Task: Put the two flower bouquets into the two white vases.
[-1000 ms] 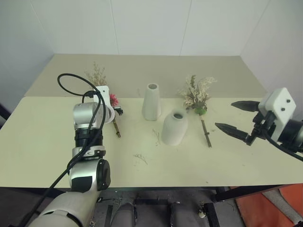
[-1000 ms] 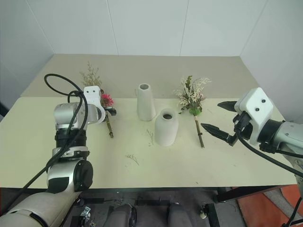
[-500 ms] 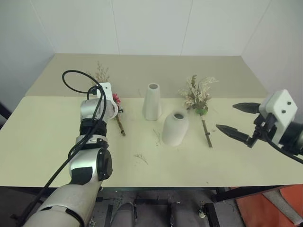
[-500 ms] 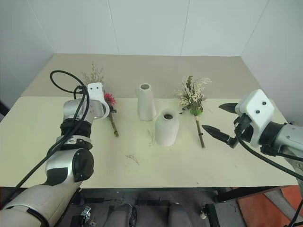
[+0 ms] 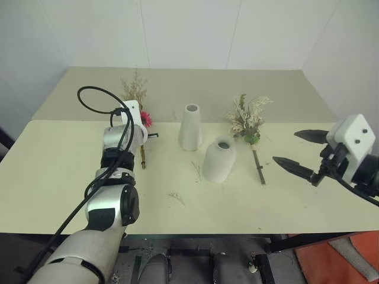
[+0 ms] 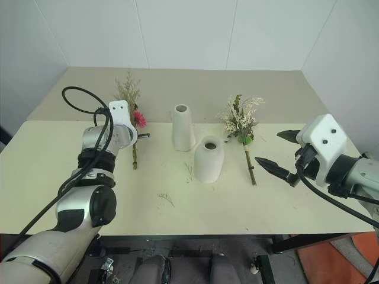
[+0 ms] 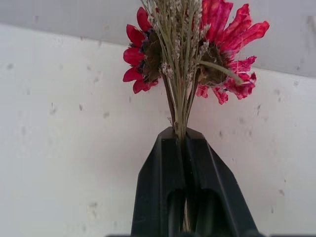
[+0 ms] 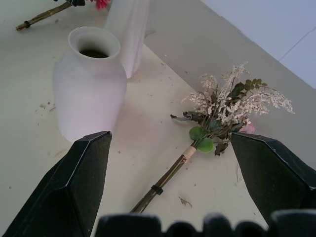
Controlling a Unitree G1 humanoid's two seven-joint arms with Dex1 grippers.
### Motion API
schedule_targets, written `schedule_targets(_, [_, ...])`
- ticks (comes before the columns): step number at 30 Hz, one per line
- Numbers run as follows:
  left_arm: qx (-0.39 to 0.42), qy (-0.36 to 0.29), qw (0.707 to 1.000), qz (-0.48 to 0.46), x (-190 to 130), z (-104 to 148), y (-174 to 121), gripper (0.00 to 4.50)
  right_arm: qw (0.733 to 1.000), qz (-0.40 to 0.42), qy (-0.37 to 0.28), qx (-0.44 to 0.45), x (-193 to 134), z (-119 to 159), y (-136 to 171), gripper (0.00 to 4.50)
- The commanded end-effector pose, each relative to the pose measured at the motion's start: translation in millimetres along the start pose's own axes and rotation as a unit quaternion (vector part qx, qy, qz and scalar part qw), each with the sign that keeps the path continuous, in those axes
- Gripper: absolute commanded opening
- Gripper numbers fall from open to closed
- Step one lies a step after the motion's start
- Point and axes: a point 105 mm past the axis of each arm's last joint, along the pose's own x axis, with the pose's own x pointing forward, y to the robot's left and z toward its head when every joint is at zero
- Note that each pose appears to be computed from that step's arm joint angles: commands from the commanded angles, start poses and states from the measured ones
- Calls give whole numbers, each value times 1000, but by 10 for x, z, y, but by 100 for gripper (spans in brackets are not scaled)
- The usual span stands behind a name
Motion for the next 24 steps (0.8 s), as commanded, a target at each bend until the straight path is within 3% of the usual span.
schedule_targets(1, [-30,-147,987,-64,-188,766,-132,1,999,-22,-15,-18,-64,100,-38,450])
schedule_targets(4, [-61,-249,958,-126,-361,1172,-225,1,999,-25,-17,-18,-61,99,-25,450])
schedule_targets(7, [-152,-360,884,-258,-689,1606,-317,1,999,-30,-20,-18,-57,105,-12,450])
schedule_targets(9, [-210,-404,836,-306,-825,1749,-300,1,999,-32,-22,-18,-58,107,1,450])
schedule_targets(13, [-303,-429,765,-373,-920,1815,-312,1,999,-39,-23,-15,-81,109,48,450])
schedule_targets(18, [-373,-422,711,-421,-907,1730,-399,1,998,-55,-23,-9,-141,106,113,450])
schedule_targets(21, [-381,-423,696,-437,-929,1709,-489,1,997,-69,-22,-4,-180,89,129,450])
schedule_targets(24, [-365,-422,699,-447,-939,1672,-597,1,997,-75,-23,1,-197,85,166,450])
